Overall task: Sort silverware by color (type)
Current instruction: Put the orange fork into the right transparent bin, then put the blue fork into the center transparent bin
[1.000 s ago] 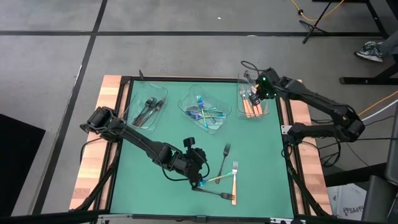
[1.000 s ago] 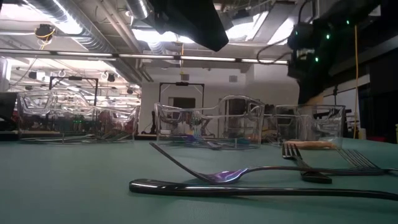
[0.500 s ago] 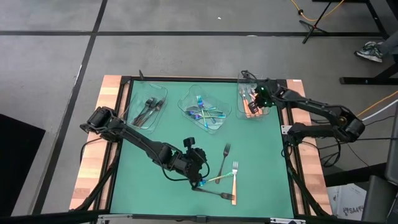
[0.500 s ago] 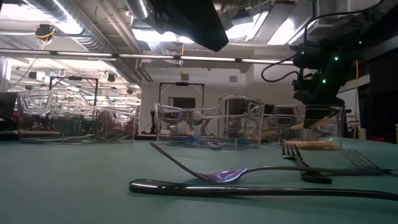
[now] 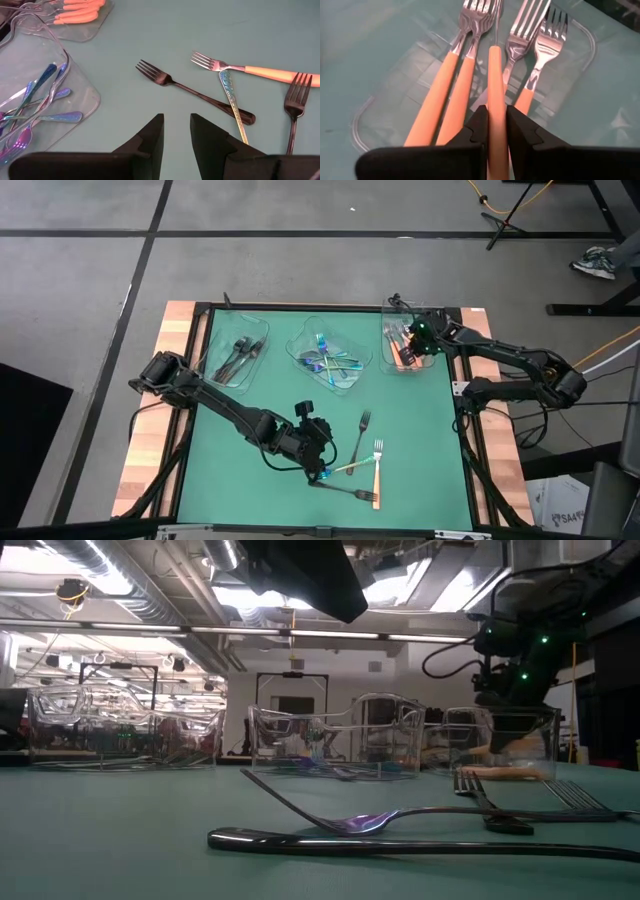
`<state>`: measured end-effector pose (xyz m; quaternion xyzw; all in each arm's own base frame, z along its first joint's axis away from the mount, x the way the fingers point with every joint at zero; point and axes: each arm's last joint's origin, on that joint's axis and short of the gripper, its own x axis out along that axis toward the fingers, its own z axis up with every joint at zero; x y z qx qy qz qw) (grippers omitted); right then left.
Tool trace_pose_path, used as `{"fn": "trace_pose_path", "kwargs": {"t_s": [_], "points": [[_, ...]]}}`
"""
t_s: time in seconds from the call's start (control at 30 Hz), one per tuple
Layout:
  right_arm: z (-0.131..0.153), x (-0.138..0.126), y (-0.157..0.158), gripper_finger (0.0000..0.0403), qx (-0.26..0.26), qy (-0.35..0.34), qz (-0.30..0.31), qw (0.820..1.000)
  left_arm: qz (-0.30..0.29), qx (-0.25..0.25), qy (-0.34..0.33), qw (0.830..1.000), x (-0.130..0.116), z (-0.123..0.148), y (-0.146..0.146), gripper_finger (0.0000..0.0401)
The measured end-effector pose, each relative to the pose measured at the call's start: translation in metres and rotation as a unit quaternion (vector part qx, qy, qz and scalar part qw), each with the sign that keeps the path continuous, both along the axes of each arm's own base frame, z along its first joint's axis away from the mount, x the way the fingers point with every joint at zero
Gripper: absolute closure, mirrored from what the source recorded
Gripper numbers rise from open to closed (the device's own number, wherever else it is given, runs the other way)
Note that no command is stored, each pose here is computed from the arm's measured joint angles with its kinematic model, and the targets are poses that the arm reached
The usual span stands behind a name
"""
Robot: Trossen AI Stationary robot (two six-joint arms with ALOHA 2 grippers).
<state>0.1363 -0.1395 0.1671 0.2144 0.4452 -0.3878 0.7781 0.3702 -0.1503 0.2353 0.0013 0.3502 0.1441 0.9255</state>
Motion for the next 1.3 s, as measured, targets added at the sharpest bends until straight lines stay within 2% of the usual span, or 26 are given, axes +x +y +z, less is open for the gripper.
{"fn": "trace_pose_path", "kwargs": {"t_s": [0.6, 1.0, 1.3], "points": [[0.0003, 0.0003, -0.0003, 0.0364, -0.002, -0.002, 0.000, 1.000, 0.000, 0.000, 0.000, 1.000, 0.0000, 0.0000, 0.0000, 0.0313], [0.0003, 0.0003, -0.0003, 0.0284, -0.002, -0.002, 0.001, 1.000, 0.002, -0.002, -0.001, 1.000, 0.0000, 0.0000, 0.0000, 0.0313], [0.0004, 0.0004, -0.0004, 0.0275, -0.002, -0.002, 0.001, 1.000, 0.024, -0.027, -0.010, 0.999, 0.0000, 0.0000, 0.0000, 0.0313]]}}
